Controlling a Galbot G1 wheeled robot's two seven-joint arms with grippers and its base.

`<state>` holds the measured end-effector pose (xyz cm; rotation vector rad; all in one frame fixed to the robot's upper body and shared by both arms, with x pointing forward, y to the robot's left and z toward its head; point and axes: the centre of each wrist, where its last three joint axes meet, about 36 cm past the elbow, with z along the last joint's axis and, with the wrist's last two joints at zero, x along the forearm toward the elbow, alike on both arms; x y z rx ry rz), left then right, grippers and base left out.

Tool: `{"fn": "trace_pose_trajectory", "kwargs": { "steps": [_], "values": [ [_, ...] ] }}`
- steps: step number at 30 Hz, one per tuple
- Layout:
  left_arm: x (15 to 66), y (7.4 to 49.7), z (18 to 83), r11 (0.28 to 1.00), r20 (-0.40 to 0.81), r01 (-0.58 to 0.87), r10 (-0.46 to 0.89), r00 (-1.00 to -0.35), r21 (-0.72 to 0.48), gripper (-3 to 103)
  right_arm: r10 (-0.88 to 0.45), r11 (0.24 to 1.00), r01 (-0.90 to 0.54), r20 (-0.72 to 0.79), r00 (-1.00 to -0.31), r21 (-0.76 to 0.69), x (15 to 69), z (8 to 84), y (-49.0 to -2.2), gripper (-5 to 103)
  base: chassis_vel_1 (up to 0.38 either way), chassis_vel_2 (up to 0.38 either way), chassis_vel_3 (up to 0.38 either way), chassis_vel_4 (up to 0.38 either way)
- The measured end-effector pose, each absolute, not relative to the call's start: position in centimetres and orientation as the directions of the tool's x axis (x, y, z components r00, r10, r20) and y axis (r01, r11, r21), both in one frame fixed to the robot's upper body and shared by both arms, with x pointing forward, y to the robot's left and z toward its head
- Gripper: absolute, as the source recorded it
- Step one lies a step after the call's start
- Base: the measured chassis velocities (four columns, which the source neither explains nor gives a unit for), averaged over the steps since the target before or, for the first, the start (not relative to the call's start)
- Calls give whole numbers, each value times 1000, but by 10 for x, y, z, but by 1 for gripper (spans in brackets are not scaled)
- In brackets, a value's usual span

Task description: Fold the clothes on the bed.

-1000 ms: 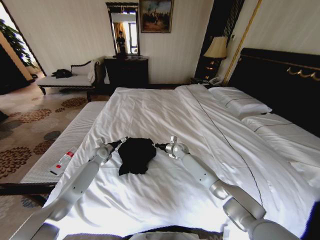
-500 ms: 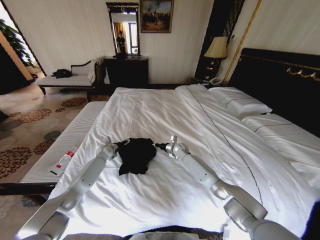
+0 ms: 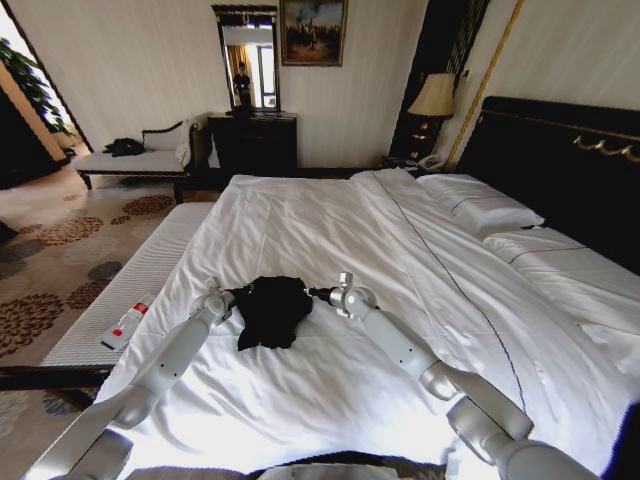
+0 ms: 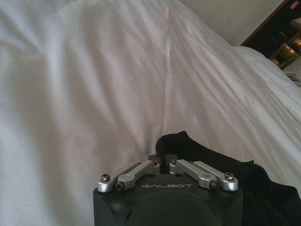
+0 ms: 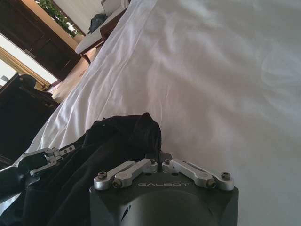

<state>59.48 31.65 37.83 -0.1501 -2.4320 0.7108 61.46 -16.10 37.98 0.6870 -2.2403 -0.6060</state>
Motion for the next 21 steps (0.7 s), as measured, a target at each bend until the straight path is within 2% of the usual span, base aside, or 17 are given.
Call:
{"fn": "trace_pose_trajectory", "kwargs": {
  "steps": [2, 12, 16, 21],
  "values": [
    [595, 316, 381, 852, 509, -51, 263, -820, -522, 2, -625, 750, -296, 486, -611, 592, 614, 381, -162, 0, 0, 0, 0, 0],
    [585, 316, 391, 857, 489, -26, 269, -830, -515, 2, -626, 749, -304, 478, -616, 589, 607, 385, -166, 0, 0, 0, 0, 0],
    [580, 316, 403, 864, 465, -1, 269, -843, -503, 2, -620, 750, -306, 461, -635, 587, 604, 395, -170, 0, 0, 0, 0, 0],
    [572, 317, 449, 872, 382, 80, 292, -877, -482, 2, -611, 741, -318, 396, -686, 591, 600, 438, -187, 0, 0, 0, 0, 0]
  ]
}}
